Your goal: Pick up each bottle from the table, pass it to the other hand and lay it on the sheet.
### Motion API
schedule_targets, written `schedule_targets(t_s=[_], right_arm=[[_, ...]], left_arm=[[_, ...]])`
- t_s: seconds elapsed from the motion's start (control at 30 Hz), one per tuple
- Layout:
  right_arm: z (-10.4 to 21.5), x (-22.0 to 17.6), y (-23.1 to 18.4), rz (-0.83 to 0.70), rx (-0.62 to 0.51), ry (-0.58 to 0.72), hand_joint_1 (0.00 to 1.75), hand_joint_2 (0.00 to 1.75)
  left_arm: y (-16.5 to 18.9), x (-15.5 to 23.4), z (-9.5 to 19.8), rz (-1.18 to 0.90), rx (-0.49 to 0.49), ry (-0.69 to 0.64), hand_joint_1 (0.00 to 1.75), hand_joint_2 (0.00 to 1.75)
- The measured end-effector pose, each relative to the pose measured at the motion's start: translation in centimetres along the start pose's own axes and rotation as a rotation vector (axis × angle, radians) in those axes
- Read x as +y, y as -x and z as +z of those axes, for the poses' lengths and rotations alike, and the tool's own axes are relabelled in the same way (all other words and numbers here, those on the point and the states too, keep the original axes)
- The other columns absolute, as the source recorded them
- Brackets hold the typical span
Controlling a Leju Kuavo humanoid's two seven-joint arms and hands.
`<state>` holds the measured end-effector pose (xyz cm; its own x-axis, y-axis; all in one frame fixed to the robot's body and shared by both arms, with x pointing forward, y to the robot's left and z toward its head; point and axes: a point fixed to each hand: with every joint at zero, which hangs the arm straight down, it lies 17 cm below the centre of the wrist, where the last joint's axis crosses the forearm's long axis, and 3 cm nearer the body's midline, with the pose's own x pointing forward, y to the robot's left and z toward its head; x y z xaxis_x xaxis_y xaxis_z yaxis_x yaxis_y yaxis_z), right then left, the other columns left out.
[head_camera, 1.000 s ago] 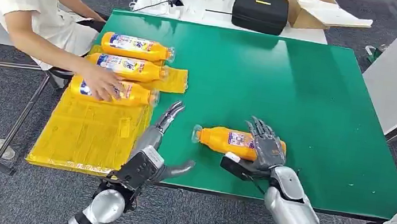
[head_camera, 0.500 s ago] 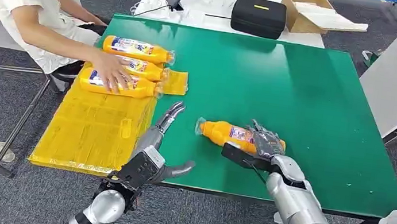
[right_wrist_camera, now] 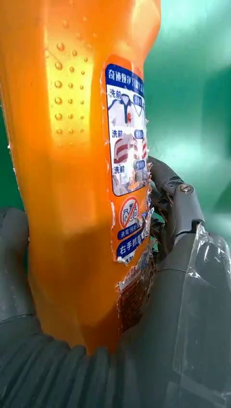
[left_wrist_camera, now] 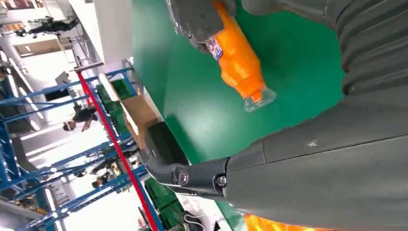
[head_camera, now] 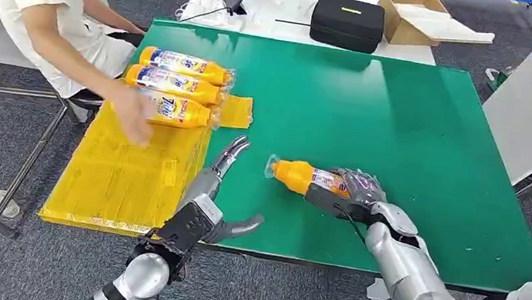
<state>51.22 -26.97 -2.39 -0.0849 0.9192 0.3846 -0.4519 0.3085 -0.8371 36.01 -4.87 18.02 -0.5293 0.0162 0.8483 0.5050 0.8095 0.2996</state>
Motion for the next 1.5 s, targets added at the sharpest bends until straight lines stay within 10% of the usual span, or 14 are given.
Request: schedule_targets(t_s=[0.37, 0.87, 1.5], right_arm=[[1.3, -1.0, -3.7, -0.291, -0.246, 0.089, 1.75, 1.75], [8.9, -3.7, -14.0, -0.612, -0.569, 0.439, 1.64, 1.75], [9.1, -3.4, -23.0, -0.672, -0.753, 0.327, 1.75, 1.75]], left_arm=[[-1.0, 1.0, -0.5, 0.132, -0.032, -0.078, 0.00, 1.75], [3.5, 2.5, 4.4, 0.777, 0.168, -0.357, 0.00, 1.75], [2.4, 2.5, 3.1, 0.704, 0.128, -0.296, 0.00, 1.75]])
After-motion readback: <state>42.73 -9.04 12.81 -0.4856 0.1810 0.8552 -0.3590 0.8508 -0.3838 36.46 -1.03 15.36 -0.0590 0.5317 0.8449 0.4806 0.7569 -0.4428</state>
